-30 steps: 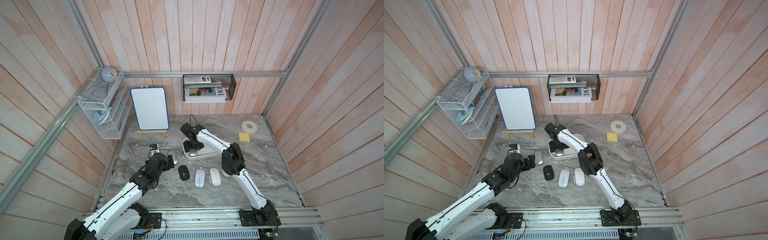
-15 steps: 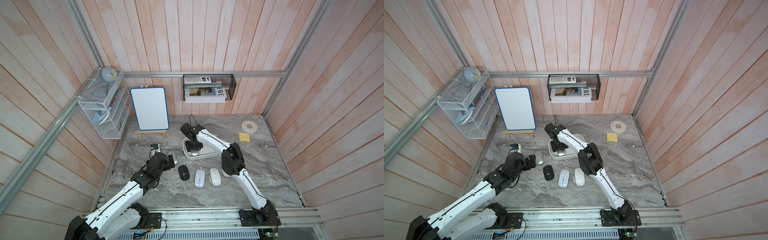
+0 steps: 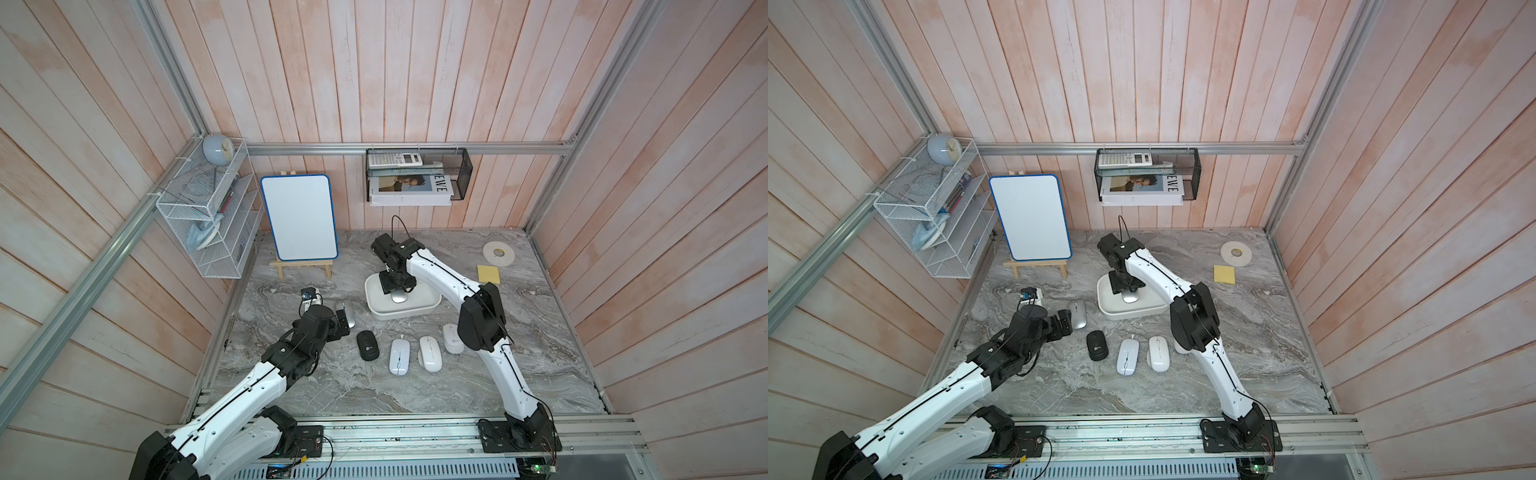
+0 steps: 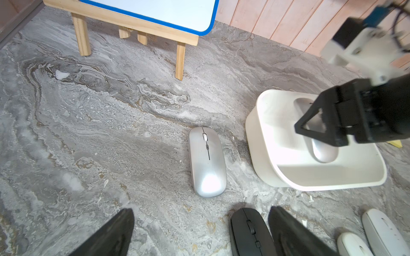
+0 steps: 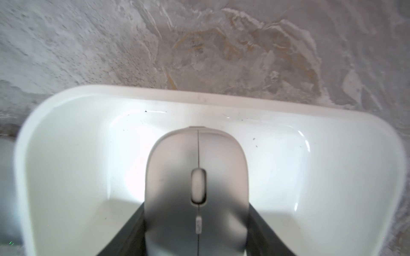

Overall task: Take out the mouse from the storage box
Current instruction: Pick up the mouse from the storage box, then place the mouse at the center of the board.

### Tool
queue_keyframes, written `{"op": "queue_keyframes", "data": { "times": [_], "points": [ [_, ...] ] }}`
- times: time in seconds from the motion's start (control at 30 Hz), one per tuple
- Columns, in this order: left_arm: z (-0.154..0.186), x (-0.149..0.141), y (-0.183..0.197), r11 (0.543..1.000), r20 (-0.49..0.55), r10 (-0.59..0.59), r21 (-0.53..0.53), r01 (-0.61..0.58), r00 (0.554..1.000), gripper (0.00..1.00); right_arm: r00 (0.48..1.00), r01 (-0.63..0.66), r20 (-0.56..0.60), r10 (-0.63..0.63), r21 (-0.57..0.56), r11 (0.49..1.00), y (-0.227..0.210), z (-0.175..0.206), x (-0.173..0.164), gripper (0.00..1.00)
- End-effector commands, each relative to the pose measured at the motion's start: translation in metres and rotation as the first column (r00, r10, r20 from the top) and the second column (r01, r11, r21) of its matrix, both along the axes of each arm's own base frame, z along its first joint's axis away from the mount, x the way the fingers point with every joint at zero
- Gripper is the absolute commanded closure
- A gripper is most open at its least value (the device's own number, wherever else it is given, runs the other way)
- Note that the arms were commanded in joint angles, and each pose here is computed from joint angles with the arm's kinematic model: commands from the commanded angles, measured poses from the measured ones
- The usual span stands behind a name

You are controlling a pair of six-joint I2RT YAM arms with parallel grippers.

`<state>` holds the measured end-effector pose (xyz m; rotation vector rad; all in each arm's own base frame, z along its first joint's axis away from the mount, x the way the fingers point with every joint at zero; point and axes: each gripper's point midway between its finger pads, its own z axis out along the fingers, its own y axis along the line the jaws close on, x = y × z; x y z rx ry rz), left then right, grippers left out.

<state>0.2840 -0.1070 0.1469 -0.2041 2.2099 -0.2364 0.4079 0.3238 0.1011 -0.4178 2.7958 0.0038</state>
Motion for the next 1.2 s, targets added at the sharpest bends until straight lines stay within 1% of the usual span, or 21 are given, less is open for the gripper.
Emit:
{"op": "queue_keyframes", "data": {
  "times": [0.0, 0.2, 0.33, 0.47, 0.57, 0.63, 0.77, 0.9, 1.03, 1.17],
  "points": [
    [0.002, 0.001, 0.002, 1.0, 0.014, 0.007, 0.01, -0.007, 1.0, 0.0, 0.999, 0.002, 0.047, -0.002, 0.003, 1.0, -0.017, 0.037, -0.005, 0.45],
    [0.003, 0.001, 0.004, 1.0, 0.023, 0.011, 0.015, -0.011, 1.0, 0.0, 0.995, 0.01, 0.102, -0.013, 0.034, 0.999, -0.039, 0.077, -0.02, 0.45],
    [0.005, 0.001, 0.005, 1.0, 0.036, 0.012, 0.017, -0.013, 0.999, 0.0, 0.991, 0.024, 0.131, -0.031, 0.056, 0.998, -0.059, 0.098, -0.037, 0.45],
    [0.007, 0.0, 0.007, 1.0, 0.051, 0.016, 0.021, -0.017, 0.999, 0.0, 0.984, 0.067, 0.162, -0.074, 0.048, 0.997, -0.09, 0.107, -0.055, 0.45],
    [0.008, 0.0, 0.009, 1.0, 0.06, 0.019, 0.024, -0.02, 0.998, 0.0, 0.967, 0.138, 0.208, -0.145, 0.05, 0.989, -0.12, 0.111, -0.067, 0.45],
    [0.008, 0.0, 0.009, 1.0, 0.064, 0.018, 0.022, -0.02, 0.998, 0.0, 0.956, 0.166, 0.234, -0.177, 0.065, 0.984, -0.138, 0.109, -0.073, 0.45],
    [0.009, 0.0, 0.01, 1.0, 0.078, 0.019, 0.022, -0.02, 0.997, 0.0, 0.932, 0.22, 0.262, -0.249, 0.136, 0.966, -0.172, 0.107, -0.083, 0.45],
    [0.01, -0.001, 0.011, 1.0, 0.095, 0.019, 0.02, -0.021, 0.995, 0.0, 0.921, 0.266, 0.255, -0.294, 0.139, 0.954, -0.199, 0.101, -0.095, 0.45],
    [0.011, -0.001, 0.011, 1.0, 0.111, 0.02, 0.017, -0.022, 0.994, 0.0, 0.914, 0.302, 0.236, -0.33, 0.148, 0.942, -0.216, 0.084, -0.104, 0.45],
    [0.01, 0.0, 0.012, 0.999, 0.118, 0.022, 0.022, -0.025, 0.993, 0.0, 0.907, 0.341, 0.195, -0.374, 0.182, 0.922, -0.227, 0.059, -0.101, 0.45]
  ]
}}
